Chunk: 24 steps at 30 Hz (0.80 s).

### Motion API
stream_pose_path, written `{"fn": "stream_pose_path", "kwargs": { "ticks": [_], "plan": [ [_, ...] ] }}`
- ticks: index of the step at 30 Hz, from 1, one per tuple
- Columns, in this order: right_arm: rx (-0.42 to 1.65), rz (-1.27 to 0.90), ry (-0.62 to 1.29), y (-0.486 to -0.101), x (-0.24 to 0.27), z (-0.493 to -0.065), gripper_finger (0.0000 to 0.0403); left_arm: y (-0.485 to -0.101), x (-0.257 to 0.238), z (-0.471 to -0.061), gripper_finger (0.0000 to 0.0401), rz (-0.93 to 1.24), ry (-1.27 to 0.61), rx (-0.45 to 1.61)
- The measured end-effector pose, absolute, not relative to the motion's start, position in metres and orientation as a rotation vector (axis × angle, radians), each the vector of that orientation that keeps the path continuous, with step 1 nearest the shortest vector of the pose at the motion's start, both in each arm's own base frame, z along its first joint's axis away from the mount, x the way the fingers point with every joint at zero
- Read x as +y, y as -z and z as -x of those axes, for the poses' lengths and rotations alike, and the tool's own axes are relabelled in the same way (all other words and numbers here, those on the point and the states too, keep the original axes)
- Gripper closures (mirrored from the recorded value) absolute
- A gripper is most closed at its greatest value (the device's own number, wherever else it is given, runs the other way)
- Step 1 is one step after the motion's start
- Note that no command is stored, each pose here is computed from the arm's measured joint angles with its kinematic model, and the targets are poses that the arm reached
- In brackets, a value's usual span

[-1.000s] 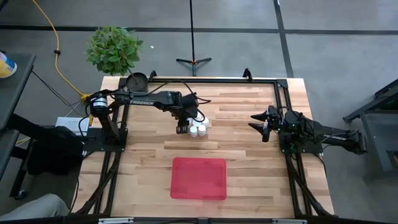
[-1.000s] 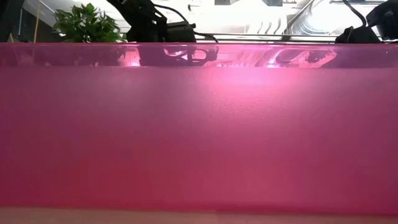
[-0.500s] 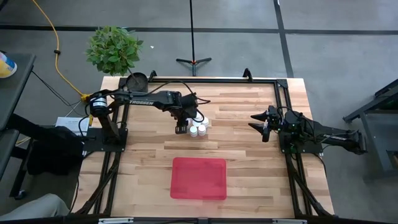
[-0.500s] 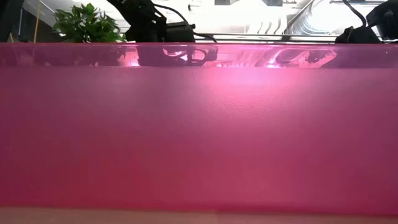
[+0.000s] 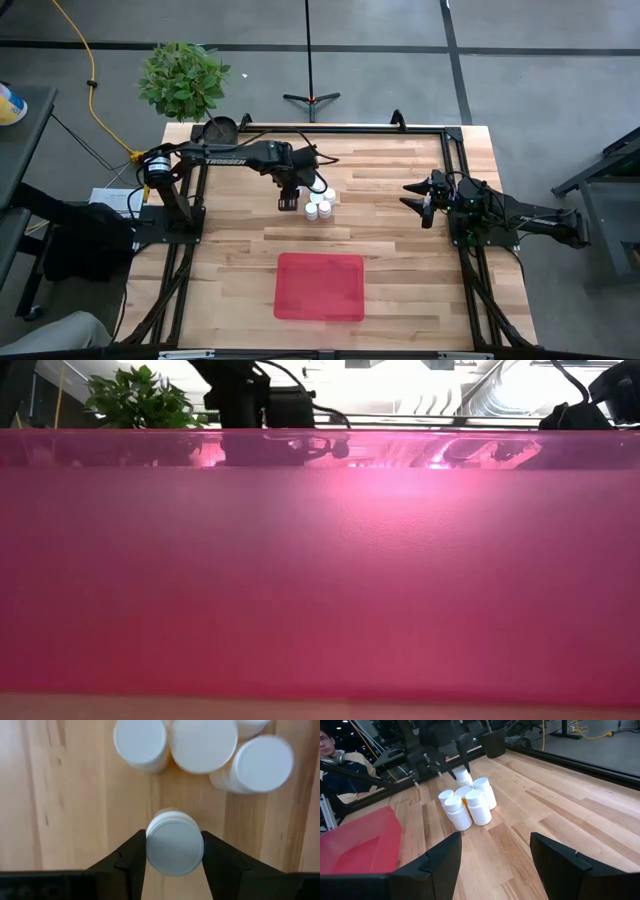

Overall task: Pick and place pill bottles into a basket
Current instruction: Put the white pill bottle into the red bin

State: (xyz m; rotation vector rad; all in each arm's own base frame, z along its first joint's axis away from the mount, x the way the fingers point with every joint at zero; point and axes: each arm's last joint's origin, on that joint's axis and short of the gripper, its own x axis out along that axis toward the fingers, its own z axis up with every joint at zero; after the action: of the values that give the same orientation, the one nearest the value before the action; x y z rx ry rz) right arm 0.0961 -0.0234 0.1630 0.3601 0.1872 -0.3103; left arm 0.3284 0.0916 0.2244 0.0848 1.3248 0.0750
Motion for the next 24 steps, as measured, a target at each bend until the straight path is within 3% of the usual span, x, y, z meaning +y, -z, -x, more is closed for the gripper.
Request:
{"fn": "stream_pose_path", "kwargs": {
  "ticks": [24],
  "plan": [
    [0.187,-0.360,0.310,-0.163,-0.023,-0.096,0.0176,-0.286,0.091,-0.325,0.0206,-0.074,-0.072,1.366]
  ]
}}
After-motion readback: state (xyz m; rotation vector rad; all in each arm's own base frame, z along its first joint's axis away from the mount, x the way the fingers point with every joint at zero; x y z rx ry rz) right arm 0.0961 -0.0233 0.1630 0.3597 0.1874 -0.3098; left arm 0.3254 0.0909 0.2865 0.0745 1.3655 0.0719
